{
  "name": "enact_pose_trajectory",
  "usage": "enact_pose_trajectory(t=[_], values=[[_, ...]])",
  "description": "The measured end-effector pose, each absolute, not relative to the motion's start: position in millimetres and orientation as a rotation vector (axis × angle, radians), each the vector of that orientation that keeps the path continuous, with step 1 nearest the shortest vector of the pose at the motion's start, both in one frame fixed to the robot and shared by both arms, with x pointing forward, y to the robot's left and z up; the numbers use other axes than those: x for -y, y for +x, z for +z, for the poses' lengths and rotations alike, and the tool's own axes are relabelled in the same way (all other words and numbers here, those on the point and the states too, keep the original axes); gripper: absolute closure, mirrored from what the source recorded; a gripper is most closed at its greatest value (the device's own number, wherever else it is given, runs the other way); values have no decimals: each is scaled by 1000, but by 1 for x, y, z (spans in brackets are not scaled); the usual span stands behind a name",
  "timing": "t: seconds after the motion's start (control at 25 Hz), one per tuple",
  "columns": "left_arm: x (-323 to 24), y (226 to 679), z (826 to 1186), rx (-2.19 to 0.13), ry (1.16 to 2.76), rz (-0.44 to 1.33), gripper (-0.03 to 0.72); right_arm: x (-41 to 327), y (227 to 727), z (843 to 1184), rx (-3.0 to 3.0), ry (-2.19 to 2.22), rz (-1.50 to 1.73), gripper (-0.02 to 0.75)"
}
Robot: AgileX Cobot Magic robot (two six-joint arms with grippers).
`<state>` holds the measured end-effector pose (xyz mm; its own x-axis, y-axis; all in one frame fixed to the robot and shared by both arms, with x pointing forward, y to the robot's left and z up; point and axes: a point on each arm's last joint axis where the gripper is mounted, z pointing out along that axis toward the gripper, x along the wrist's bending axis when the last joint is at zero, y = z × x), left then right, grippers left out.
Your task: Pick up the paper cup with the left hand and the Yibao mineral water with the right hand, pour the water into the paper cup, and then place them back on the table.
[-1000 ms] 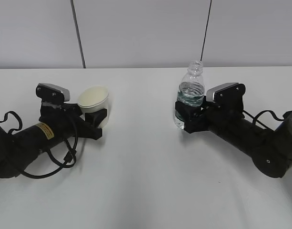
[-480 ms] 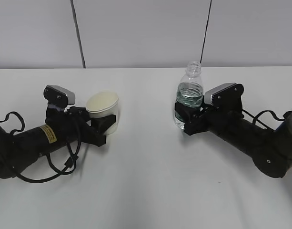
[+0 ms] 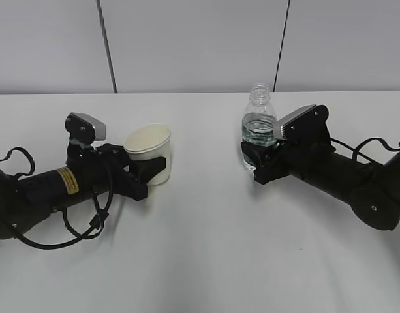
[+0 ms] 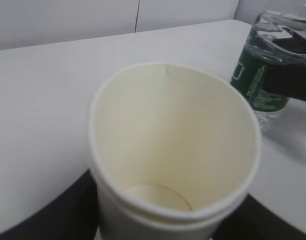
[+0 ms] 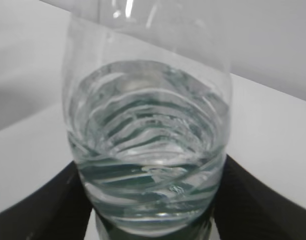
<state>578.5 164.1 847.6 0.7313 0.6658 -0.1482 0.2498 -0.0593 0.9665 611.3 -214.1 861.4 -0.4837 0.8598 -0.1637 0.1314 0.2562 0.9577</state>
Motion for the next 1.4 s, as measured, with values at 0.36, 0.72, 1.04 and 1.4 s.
enact_pose_trajectory(t=[0.36,0.72,1.04,1.4], values=[[-141,579,855,-639,1646,342,301,213,611,866,-1843,866,1252,248],[-123,582,863,-585,1632,294,302,213,608,875,-1914,729,1147,248],[-117,578,863,-552,1648,264,303,213,615,880,-1926,650,1084,248],[-116,577,863,-543,1652,258,303,213,619,892,-1911,531,1006,248]])
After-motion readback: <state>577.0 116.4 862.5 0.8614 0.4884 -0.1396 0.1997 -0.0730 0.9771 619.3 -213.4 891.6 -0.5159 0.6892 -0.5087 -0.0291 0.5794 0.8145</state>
